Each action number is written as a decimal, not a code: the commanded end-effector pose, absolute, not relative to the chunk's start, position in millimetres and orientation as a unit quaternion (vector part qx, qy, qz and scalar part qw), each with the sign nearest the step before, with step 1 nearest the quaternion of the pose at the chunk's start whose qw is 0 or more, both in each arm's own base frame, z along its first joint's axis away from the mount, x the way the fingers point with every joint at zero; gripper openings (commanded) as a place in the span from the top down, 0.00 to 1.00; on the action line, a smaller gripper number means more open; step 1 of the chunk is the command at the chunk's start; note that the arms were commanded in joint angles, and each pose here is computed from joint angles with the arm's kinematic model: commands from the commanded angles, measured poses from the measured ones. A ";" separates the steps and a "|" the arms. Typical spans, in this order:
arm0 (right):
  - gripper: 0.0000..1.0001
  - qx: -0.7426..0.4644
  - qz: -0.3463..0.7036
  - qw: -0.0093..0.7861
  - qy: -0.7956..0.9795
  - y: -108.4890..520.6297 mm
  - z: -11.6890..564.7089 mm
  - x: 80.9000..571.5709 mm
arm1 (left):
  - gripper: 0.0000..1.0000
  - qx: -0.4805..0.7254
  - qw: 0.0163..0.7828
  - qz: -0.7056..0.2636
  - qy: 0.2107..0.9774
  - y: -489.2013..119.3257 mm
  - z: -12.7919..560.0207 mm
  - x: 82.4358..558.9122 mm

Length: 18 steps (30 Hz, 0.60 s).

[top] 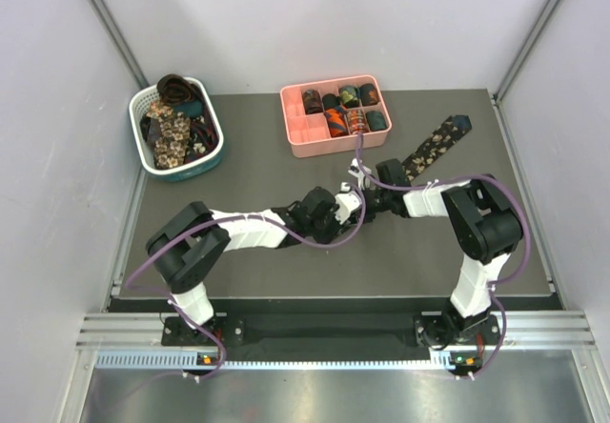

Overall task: Roll the ties
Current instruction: Roll the tie

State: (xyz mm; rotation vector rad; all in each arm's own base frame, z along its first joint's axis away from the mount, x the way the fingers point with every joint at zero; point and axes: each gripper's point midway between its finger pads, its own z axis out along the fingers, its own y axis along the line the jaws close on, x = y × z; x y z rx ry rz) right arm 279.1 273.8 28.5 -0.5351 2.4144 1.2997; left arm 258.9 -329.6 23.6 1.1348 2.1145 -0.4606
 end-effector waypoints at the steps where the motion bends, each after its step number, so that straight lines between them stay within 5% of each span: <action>1: 0.92 -0.201 0.440 0.199 0.852 268.7 24.9 289.4 | 0.62 0.443 0.272 -0.157 0.840 -312.8 -3.2 237.0; 8: 0.96 -0.199 0.442 0.191 0.853 270.0 21.2 289.6 | 0.33 0.436 0.292 -0.158 0.837 -320.4 7.1 246.5; 12: 0.96 -0.200 0.445 0.191 0.852 271.1 21.9 288.6 | 0.30 0.441 0.302 -0.154 0.831 -325.0 13.1 253.7; 18: 0.96 -0.202 0.447 0.192 0.850 272.1 23.2 288.6 | 0.40 0.447 0.294 -0.148 0.832 -324.5 9.6 263.5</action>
